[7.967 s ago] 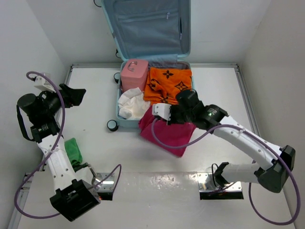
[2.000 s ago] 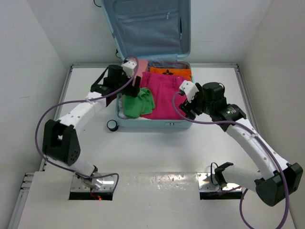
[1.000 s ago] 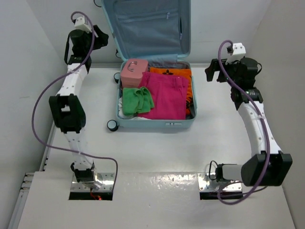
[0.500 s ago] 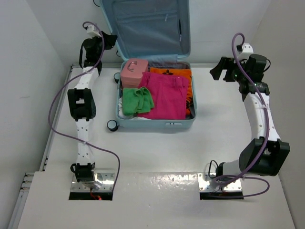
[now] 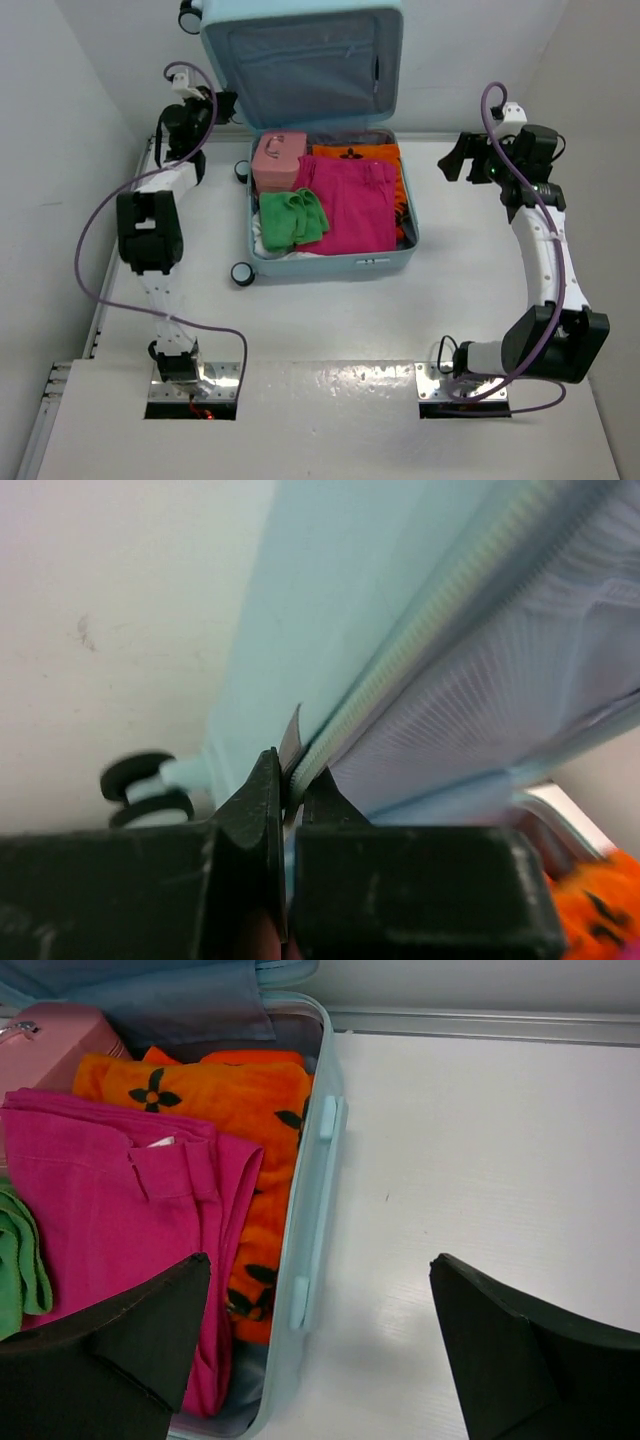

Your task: Pack the luggage

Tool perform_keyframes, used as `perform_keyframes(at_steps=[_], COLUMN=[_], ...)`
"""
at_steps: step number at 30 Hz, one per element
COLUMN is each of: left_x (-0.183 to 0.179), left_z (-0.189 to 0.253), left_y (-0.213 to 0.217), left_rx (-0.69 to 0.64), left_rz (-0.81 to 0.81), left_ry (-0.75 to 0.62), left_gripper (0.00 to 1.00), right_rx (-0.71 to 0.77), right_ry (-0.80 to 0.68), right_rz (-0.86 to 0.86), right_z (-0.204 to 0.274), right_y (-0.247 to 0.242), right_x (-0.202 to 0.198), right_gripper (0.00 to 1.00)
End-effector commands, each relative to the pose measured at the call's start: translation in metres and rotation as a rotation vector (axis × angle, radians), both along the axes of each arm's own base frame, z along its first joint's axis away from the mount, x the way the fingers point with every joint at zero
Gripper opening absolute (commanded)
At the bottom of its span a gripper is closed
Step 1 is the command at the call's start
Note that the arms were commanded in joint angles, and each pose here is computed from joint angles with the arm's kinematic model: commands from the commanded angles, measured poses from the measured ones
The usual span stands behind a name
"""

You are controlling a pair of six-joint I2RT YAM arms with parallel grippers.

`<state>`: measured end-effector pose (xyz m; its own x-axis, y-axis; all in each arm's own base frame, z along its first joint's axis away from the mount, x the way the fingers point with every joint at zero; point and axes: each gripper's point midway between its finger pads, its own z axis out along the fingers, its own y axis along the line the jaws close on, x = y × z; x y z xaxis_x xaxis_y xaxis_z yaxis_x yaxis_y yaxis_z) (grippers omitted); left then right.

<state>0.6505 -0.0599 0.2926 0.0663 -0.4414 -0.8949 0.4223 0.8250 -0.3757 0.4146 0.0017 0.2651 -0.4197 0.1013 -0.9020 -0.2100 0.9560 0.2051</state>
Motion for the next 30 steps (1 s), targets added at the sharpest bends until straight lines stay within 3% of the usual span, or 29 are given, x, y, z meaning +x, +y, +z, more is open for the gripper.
perform_keyframes(at_steps=[1, 3, 4, 5, 6, 9, 11, 12, 13, 16, 17, 18, 22, 27, 30], left_x=[-0.108, -0.136, -0.165, -0.174, -0.188, -0.243, -0.269, -0.306, -0.315, -0.367, -0.378, -0.378, -0.383, -0.361, -0.369], left_z=[0.148, 0.132, 0.155, 0.133, 0.128, 0.104, 0.061, 0.070, 0.034, 0.022, -0.003, -0.001, -0.018, -0.015, -0.021], left_y=[-0.029, -0.032, -0.030, -0.032, -0.032, -0.029, -0.018, -0.025, -0.016, -0.016, -0.013, -0.007, 0.001, 0.019, 0.015], left_rx=[0.076, 0.118, 0.152, 0.195, 0.239, 0.367, 0.455, 0.553, 0.682, 0.901, 0.901, 0.919, 0.793, 0.492, 0.510], left_rz=[-0.179, -0.211, -0.210, -0.213, -0.237, -0.315, -0.343, -0.389, -0.396, -0.423, -0.452, -0.426, -0.423, -0.268, -0.327], left_ry=[-0.383, -0.376, -0.429, -0.393, -0.391, -0.347, -0.270, -0.338, -0.291, -0.365, -0.281, -0.231, -0.060, 0.085, 0.063], left_gripper=[0.00, 0.00, 0.00, 0.00, 0.10, 0.83, 0.89, 0.90, 0.90, 0.90, 0.90, 0.89, 0.88, 0.88, 0.84], right_rx=[-0.016, -0.016, -0.017, -0.022, -0.027, -0.035, -0.026, -0.014, -0.014, -0.009, -0.013, -0.035, -0.067, -0.012, 0.033], right_ry=[-0.077, -0.084, -0.084, -0.079, -0.076, -0.086, -0.084, -0.075, -0.081, -0.076, -0.077, -0.081, -0.088, -0.019, 0.015], right_rz=[0.019, 0.023, 0.024, 0.025, 0.023, -0.016, -0.058, -0.082, -0.096, -0.123, -0.132, -0.127, -0.135, -0.109, -0.085], right_z=[0.019, 0.019, 0.019, 0.017, 0.016, 0.014, 0.012, 0.008, 0.008, 0.003, 0.002, 0.001, -0.011, -0.028, -0.034], right_y=[0.001, 0.001, 0.001, 0.000, -0.001, -0.014, -0.025, -0.031, -0.036, -0.047, -0.052, -0.055, -0.066, -0.066, -0.061], right_x=[-0.005, -0.007, -0.007, -0.008, -0.010, -0.013, -0.017, -0.020, -0.021, -0.025, -0.027, -0.026, -0.023, -0.013, -0.008], right_gripper=[0.89, 0.89, 0.89, 0.89, 0.89, 0.89, 0.89, 0.89, 0.89, 0.89, 0.89, 0.89, 0.88, 0.85, 0.85])
